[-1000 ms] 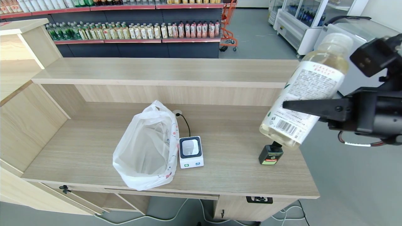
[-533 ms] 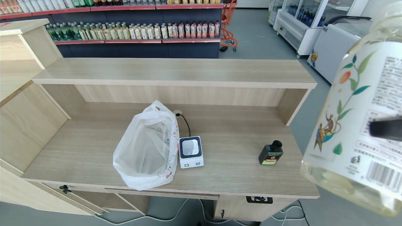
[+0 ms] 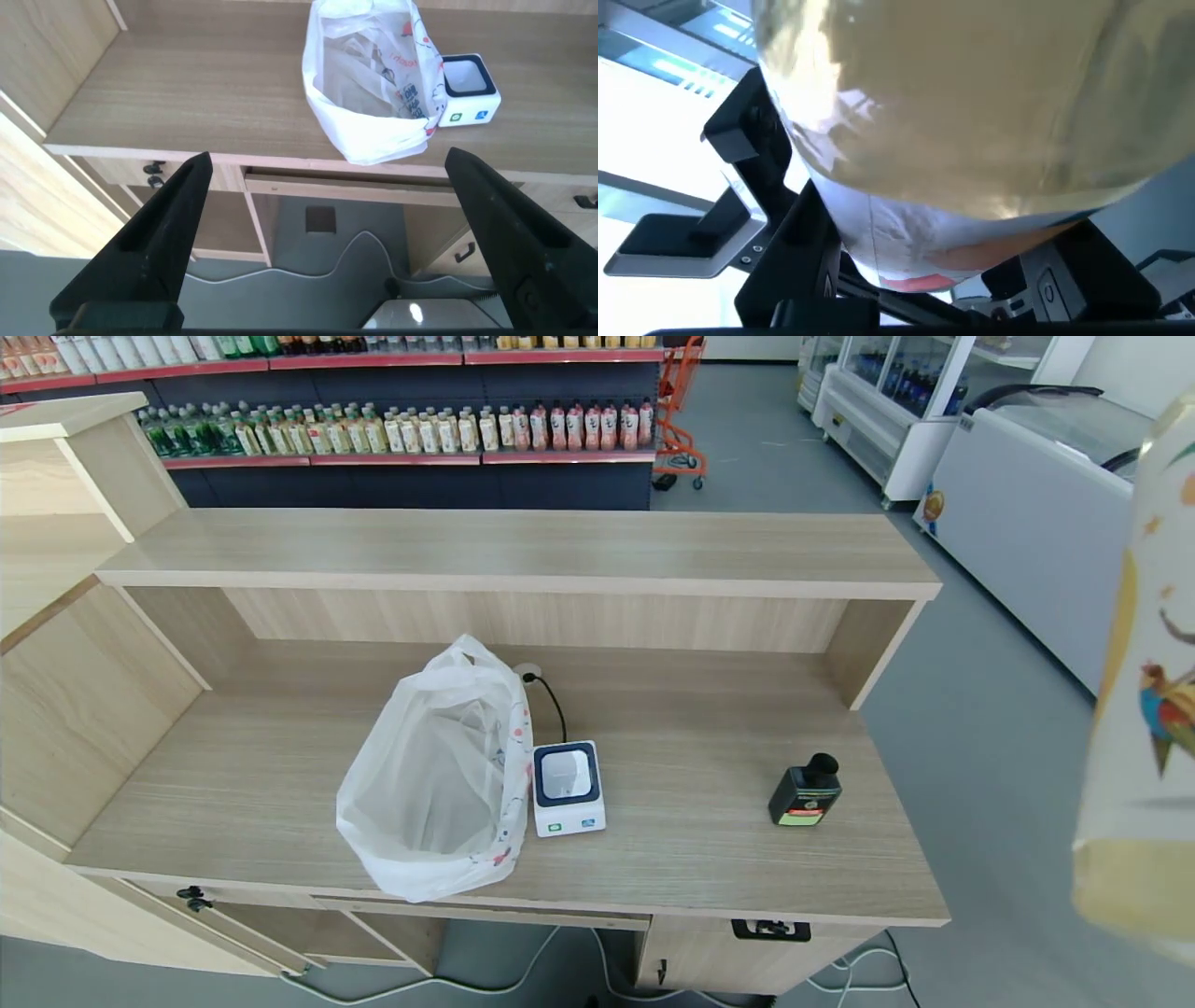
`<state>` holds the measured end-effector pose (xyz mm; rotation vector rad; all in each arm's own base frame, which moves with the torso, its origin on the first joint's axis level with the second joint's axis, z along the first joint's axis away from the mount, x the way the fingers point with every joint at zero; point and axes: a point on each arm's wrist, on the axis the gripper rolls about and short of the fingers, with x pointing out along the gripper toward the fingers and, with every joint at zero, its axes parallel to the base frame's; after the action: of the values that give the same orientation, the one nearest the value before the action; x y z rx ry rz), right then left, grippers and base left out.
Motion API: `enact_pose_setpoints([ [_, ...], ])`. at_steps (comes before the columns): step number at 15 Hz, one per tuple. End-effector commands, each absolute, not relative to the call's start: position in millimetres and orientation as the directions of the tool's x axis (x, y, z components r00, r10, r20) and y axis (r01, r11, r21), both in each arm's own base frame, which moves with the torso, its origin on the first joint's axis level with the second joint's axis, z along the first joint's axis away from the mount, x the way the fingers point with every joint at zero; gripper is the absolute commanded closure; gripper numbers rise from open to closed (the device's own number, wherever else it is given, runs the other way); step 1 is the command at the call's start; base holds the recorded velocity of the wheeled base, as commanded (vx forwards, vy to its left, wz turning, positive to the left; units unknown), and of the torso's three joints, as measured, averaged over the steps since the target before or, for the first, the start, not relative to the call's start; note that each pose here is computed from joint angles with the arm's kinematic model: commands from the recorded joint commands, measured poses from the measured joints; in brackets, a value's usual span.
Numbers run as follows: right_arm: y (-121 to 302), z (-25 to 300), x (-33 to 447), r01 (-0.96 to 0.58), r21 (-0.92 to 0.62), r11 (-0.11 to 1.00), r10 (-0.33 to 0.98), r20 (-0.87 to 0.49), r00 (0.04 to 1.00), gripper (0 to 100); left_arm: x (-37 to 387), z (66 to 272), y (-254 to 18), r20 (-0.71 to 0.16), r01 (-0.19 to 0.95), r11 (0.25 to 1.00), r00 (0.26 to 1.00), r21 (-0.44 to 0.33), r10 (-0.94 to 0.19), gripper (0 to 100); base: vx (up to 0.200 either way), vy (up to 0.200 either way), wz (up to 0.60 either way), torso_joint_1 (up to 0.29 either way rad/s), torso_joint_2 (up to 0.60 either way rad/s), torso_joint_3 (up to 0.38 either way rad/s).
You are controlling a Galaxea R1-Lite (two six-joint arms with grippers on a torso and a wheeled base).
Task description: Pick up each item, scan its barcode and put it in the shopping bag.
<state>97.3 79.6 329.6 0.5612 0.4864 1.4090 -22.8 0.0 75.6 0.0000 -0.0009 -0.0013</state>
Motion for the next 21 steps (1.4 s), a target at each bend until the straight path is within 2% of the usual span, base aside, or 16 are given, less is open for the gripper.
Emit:
enact_pose_setpoints([
  [1, 80.1, 329.2, 95.4, -0.77, 0.635, 0.068, 0.996, 0.006, 0.093, 100, -22.7, 75.7, 0.0, 0.0, 0.002, 1.0, 1.0, 0.0, -0.002, 0, 0.0, 0.0, 0.0, 0.0, 0.0, 0.0],
  [6, 85.8, 315.2, 89.7, -0.763, 0.645, 0.04, 0.999, -0.022, 0.033, 100, -22.7, 75.7, 0.0, 0.0, 0.002, 1.0, 1.0, 0.0, -0.002, 0, 0.0, 0.0, 0.0, 0.0, 0.0, 0.0],
  [11, 89.8, 300.0, 95.5, -0.791, 0.608, 0.066, 0.997, -0.062, 0.036, 100, -22.7, 75.7, 0.0, 0.0, 0.0, 1.0, 1.0, 0.0, 0.0, 0, 0.0, 0.0, 0.0, 0.0, 0.0, 0.0],
  [21, 92.1, 295.4, 100.6, -0.812, 0.577, 0.082, 0.996, -0.078, 0.045, 100, -22.7, 75.7, 0.0, 0.0, 0.002, 1.0, 1.0, 0.0, -0.002, 0, 0.0, 0.0, 0.0, 0.0, 0.0, 0.0],
])
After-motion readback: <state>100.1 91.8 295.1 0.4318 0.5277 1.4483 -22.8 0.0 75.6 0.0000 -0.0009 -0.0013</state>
